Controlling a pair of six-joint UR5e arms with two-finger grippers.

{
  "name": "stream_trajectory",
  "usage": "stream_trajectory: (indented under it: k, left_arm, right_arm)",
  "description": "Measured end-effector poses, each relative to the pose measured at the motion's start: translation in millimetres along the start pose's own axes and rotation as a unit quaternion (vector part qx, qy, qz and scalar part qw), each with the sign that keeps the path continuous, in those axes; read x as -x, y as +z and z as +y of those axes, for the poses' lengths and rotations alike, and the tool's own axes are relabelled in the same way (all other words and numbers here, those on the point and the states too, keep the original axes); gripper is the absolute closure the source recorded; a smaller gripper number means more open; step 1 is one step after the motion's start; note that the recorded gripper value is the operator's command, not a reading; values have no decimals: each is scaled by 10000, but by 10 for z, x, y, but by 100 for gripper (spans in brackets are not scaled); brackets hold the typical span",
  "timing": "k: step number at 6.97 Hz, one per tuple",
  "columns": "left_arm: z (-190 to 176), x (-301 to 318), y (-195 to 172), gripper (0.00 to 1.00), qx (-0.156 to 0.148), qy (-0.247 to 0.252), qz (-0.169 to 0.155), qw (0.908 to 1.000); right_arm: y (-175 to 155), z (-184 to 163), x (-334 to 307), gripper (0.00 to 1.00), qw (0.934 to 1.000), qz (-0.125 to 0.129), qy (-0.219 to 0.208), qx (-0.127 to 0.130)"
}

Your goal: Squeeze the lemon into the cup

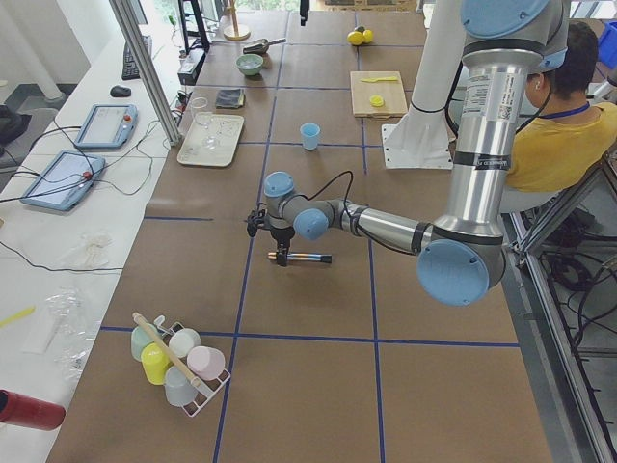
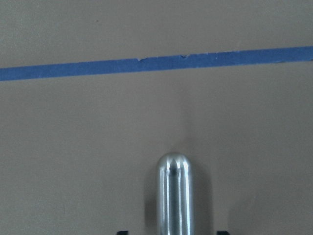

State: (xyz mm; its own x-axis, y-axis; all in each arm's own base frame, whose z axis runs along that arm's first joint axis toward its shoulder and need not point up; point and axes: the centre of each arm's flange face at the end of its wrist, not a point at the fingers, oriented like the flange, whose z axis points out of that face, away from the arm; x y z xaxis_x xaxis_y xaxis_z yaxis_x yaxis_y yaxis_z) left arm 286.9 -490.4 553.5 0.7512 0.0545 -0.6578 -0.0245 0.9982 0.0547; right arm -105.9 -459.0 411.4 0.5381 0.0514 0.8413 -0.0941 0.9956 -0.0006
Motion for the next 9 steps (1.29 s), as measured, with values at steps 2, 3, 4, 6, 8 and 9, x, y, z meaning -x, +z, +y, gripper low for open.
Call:
stream_trajectory:
  k: [2,3,4,6,8,9]
  left_arm:
    - [-41,-123,-374,0,-285,170,223,9992]
    - [-159,-8,-755,0,-534,326,402,9972]
    - [-277,367,-1152,0,-720,560,568,9942]
    - [-190,1465,-1685,0,-1036,964,537,9885]
    - [56,2466,-1794,0,-1068,1293,193,9857]
    - [136,2772,-1764,0,-883,1259,100,9881]
  right_arm:
    - [27,-1,-51,0,10000,55,31,15]
    - [55,6,-123,0,9999,116,61,35]
    - [91,4,-221,0,9998,176,61,66]
    - [132,-44,-583,0,9991,361,-109,176]
    - [7,-76,-1050,0,9969,594,-356,359]
    - [-44,-67,-1265,0,9955,680,-450,479]
